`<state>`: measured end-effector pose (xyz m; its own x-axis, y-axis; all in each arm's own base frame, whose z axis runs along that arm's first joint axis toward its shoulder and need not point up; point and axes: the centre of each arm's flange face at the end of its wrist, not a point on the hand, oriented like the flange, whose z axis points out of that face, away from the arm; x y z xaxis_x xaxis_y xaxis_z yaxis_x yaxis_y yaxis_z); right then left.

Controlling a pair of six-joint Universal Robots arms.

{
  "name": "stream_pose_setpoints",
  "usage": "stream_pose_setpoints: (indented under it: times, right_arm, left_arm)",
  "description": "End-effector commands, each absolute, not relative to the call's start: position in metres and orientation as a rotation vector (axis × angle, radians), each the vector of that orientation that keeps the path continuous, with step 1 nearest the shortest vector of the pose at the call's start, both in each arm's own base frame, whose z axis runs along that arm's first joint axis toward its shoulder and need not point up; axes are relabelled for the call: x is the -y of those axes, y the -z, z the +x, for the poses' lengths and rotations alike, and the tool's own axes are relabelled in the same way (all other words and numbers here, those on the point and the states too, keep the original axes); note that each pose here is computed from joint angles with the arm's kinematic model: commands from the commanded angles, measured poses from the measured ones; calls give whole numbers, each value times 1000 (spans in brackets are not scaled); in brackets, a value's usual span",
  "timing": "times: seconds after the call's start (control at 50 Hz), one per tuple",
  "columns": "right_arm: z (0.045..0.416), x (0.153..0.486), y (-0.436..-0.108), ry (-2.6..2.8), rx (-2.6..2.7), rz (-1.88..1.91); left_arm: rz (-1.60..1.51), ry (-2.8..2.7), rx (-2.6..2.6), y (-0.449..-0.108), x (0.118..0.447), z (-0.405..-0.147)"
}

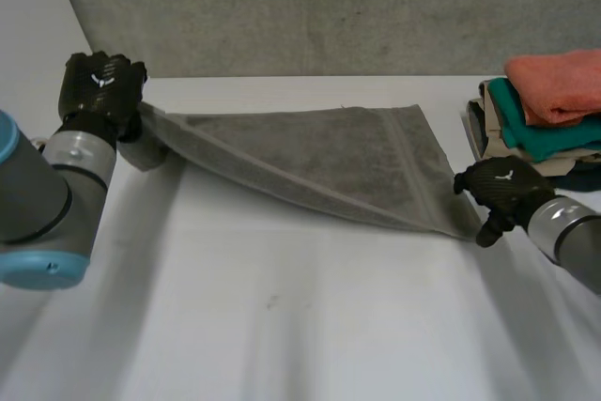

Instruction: Fold the laundry.

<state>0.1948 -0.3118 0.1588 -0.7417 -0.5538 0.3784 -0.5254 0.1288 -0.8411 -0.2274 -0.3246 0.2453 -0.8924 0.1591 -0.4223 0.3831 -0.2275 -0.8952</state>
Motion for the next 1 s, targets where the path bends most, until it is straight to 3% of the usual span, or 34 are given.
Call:
stream_pose_setpoints:
  times: [0.02, 0.18, 0.64, 0.86, 1.0]
  right_arm:
    - [221, 301, -156, 1687, -2296, -1071]
    - [233, 308, -135, 1627, -2362, -962]
    - [235, 344, -118, 1787, -2371, -985]
    - [232, 348, -159, 1908, -2313, -990]
    - [202, 324, -207, 1798, -2431, -1292]
  left_arm:
    - [679, 2216, -1898, -252, 345, -235]
    - [690, 2179, -1937, -249, 355, -237]
    - [678, 2160, -1950, -245, 359, -233]
    - [716, 2025, -2074, -233, 340, -224]
    - [776, 1782, -2246, -233, 284, -197]
